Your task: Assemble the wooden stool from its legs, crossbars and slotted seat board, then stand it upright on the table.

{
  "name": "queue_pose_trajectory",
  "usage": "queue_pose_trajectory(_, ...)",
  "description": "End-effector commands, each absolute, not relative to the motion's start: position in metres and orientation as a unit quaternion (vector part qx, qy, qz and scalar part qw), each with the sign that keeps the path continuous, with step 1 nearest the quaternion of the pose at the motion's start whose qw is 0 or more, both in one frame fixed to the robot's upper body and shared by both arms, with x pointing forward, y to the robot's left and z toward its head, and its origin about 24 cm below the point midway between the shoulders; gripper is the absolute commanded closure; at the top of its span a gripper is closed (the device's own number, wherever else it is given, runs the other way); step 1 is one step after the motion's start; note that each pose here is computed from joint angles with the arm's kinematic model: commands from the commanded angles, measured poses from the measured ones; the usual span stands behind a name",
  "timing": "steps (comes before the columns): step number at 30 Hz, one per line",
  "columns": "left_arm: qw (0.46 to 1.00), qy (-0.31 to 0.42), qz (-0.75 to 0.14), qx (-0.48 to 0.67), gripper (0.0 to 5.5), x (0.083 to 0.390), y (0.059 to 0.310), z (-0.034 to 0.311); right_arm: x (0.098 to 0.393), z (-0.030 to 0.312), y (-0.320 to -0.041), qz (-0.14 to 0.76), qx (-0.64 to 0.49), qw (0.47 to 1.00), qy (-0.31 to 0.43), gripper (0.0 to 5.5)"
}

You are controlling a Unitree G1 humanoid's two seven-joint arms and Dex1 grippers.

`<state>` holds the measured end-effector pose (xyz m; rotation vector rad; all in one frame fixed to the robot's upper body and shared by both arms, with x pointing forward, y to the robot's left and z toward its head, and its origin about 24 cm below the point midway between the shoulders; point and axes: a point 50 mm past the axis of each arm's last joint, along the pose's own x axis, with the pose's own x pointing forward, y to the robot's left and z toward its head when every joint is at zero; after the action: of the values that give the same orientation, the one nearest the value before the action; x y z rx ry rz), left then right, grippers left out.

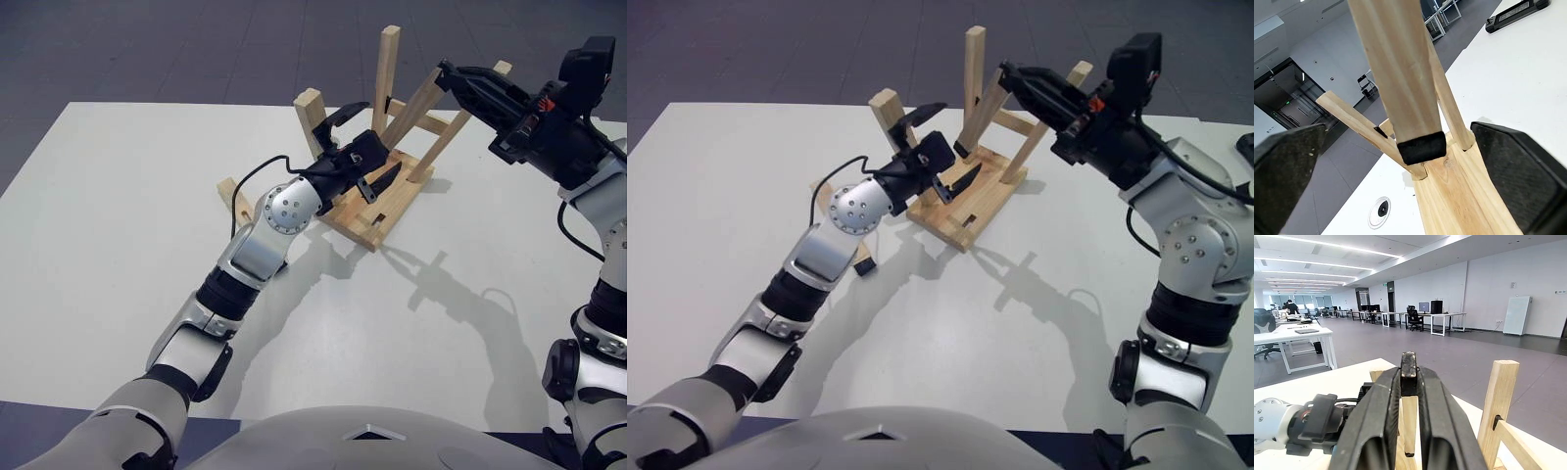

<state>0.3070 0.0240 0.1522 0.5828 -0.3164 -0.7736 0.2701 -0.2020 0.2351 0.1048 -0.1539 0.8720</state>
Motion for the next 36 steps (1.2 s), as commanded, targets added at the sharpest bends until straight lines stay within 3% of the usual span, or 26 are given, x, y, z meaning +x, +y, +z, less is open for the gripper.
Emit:
queue_pose_trajectory(1,0.866,-0.159,-0.383,0.278,0.50,0.309,0.018,0.153,0.269,0.240,-0.196,0.433,0.046,0.897,-0.079,5.11)
queue_pose_trajectory(21,0.856,-0.148,-0.381,0.316,4.12,0.316,0.033,0.142,0.270,0.239,-0.196,0.430,0.044,0.898,-0.076,5.11)
queue_pose_trajectory(36,0.811,-0.191,-0.385,0.397,4.14,0.321,0.045,0.155,0.263,0.213,-0.200,0.436,-0.010,0.899,-0.030,5.11)
